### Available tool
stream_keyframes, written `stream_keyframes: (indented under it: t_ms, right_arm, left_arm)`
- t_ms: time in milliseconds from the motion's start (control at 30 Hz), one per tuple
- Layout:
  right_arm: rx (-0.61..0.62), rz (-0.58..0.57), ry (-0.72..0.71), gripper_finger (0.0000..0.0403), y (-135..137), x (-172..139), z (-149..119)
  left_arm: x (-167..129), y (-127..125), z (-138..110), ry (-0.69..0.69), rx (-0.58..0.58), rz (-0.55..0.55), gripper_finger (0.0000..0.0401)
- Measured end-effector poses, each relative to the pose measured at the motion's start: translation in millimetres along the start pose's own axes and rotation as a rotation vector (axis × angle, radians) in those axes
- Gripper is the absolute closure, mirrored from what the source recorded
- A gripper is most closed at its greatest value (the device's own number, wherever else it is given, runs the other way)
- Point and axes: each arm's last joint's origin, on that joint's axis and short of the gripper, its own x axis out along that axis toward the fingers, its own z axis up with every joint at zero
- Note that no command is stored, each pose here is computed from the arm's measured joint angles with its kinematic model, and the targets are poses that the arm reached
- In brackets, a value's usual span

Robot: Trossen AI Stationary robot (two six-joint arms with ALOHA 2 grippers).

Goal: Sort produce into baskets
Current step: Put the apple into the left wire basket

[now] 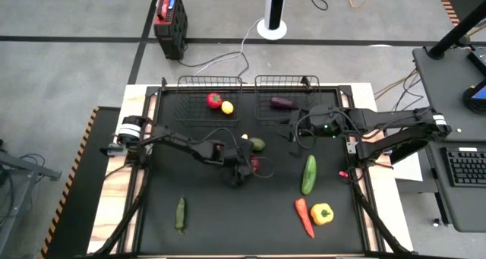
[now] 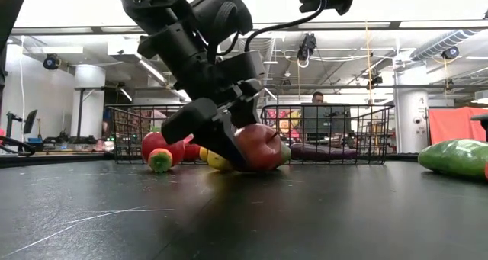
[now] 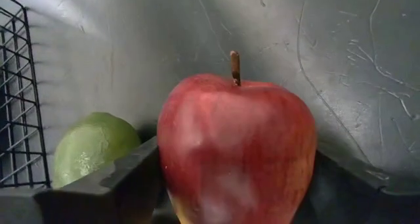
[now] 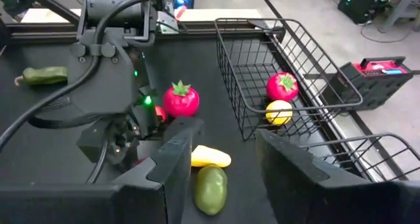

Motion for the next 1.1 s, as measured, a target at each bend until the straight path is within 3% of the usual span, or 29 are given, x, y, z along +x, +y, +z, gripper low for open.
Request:
stream_keyframes:
  t_ms: [333,667,800,1100]
  right_arm:
    - [0.002,0.000,0.000,0.0241,0,0,0]
    - [0.011,0.000,-0.022,0.0241,0,0,2]
    - [0.023,0.010,-0.040,0.0241,0,0,4]
    - [0.096,0.010,-0.027,0.0241,1,5,3]
  left_arm:
    - [-29,5,15,-0.086,-0.025,0.030,0.0108]
    - [-128,39,29,-0.312,-0.097,0.171,0.0108]
    - [-167,52,15,-0.292,-0.126,0.269,0.0108]
    - [-218,80,-42,-0.035,-0.225,0.427,0.0108]
